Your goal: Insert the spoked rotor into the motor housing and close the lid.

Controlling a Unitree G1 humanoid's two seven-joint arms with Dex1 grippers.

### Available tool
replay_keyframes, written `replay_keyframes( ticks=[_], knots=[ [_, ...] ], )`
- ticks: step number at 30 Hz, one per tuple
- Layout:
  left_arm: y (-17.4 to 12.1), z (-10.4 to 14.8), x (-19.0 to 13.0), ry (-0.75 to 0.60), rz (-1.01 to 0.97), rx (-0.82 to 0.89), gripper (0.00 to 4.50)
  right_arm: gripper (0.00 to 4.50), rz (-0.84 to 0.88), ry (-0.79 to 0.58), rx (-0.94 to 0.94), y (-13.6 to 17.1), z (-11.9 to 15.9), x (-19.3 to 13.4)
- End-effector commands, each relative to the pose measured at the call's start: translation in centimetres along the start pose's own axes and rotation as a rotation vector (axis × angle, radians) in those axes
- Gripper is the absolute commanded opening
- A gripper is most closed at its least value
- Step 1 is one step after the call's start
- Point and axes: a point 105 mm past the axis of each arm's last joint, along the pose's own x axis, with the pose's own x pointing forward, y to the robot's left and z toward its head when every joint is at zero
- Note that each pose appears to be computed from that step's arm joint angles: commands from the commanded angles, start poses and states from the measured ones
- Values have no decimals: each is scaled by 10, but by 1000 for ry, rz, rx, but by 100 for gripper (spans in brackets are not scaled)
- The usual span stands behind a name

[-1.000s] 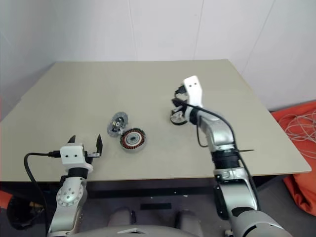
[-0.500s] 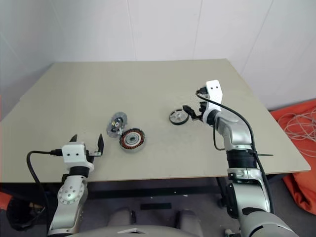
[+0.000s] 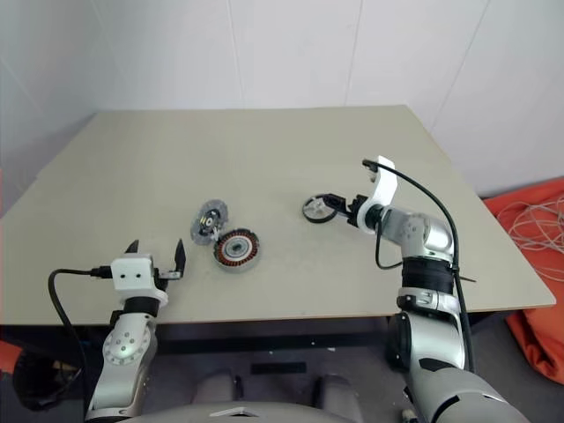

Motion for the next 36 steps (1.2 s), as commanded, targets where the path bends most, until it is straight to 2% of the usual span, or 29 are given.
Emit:
replay_keyframes(
  ticks=[1,16,19,29,33,36],
  knots=[
    [1,12,3,-54,-2,5,450,445,54,-4,71,15,7,1],
    [3,13,1,-55,7,11,450,445,62,34,178,22,-5,11],
    [3,13,1,-55,9,12,450,387,54,28,198,20,-6,12],
    [4,14,1,-59,9,15,450,35,45,1,217,20,-3,12],
    [4,14,1,-60,9,15,450,29,52,6,219,21,-4,12],
    [3,13,1,-59,9,13,450,29,134,39,234,31,-8,8]
  ],
)
